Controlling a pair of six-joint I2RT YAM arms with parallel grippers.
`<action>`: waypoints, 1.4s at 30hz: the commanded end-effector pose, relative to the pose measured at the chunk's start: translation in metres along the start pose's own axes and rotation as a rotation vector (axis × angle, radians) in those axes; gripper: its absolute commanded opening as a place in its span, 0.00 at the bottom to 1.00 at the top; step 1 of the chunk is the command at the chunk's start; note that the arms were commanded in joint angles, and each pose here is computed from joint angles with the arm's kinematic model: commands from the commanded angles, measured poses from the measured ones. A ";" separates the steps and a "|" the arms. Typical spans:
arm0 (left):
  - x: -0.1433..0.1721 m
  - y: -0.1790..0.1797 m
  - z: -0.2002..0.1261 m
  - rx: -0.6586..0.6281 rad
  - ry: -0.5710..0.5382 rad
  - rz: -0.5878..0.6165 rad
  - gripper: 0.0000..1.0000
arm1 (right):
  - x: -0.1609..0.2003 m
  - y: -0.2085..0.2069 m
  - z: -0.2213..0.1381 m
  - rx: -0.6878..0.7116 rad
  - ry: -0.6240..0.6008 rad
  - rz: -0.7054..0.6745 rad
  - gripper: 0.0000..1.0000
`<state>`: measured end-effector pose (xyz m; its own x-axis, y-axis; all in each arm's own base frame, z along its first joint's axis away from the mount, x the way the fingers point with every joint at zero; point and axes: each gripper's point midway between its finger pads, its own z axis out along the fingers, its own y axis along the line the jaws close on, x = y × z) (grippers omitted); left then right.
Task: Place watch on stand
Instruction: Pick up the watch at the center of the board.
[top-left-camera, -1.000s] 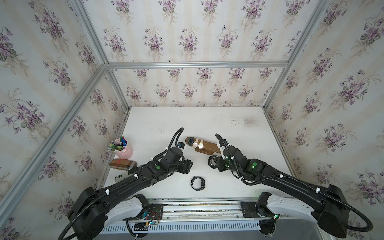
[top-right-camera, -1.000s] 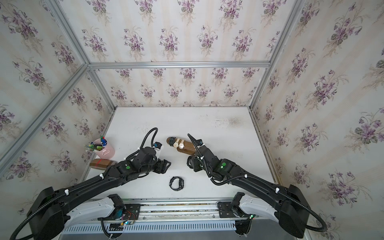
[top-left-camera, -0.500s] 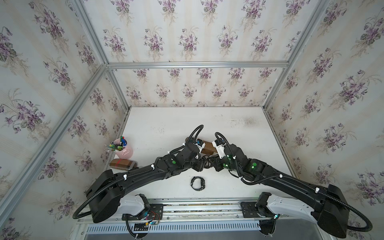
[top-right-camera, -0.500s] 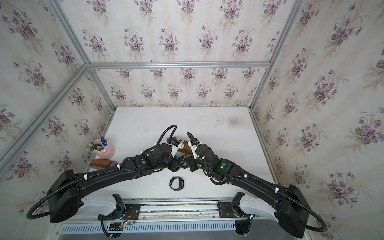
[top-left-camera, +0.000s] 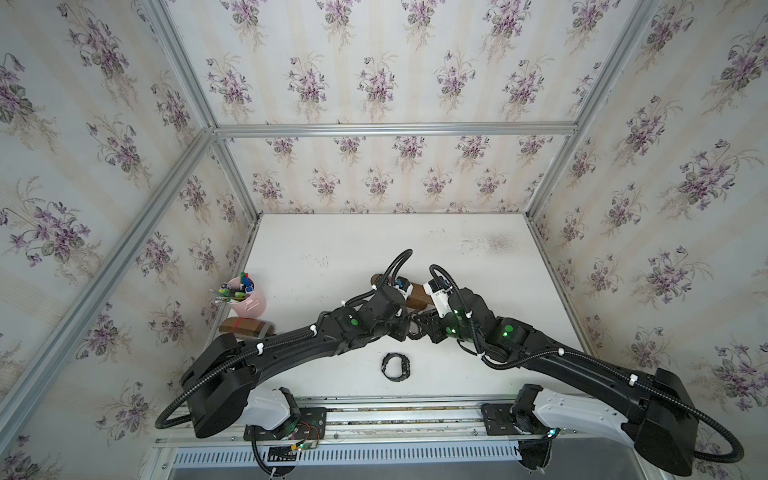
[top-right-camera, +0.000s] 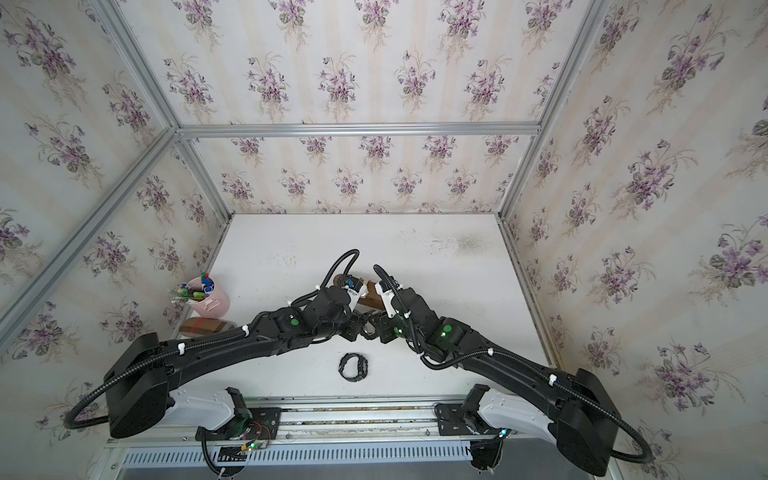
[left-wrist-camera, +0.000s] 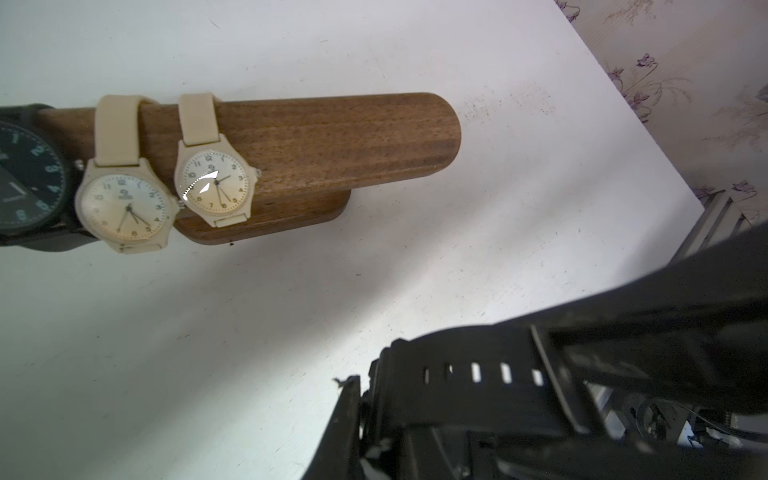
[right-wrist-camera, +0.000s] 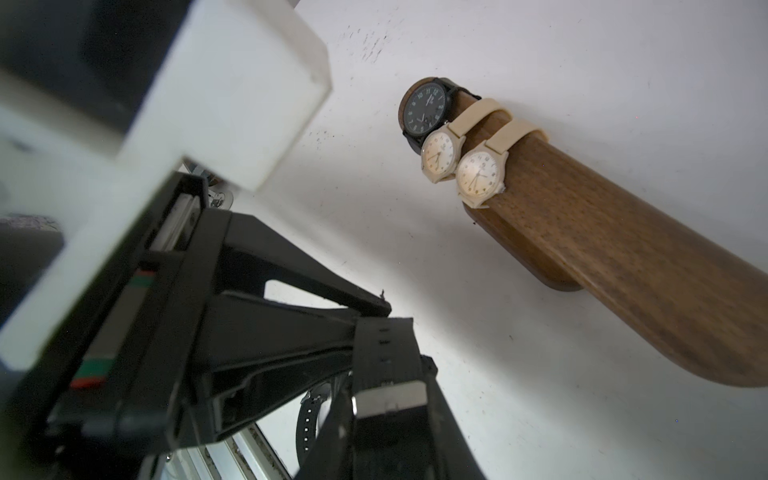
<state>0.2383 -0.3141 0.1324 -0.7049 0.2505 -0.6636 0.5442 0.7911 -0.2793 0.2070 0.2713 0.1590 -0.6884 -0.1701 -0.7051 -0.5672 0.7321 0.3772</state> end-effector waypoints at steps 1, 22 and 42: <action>-0.008 0.003 -0.001 -0.022 -0.035 -0.039 0.11 | -0.011 0.013 -0.002 -0.060 -0.038 -0.016 0.03; -0.020 0.008 -0.011 0.089 -0.108 -0.193 0.01 | -0.020 0.028 -0.029 -0.157 -0.147 -0.066 0.43; -0.042 -0.011 -0.058 0.430 -0.194 -0.164 0.01 | -0.025 0.071 -0.059 -0.409 -0.308 -0.319 0.45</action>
<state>0.2407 -0.2902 0.1872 -0.7442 -0.0090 -0.6679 0.5408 0.5786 -0.6105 0.1657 0.2784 0.2225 -0.3919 -0.1040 -0.9141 -0.8437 0.4368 0.3120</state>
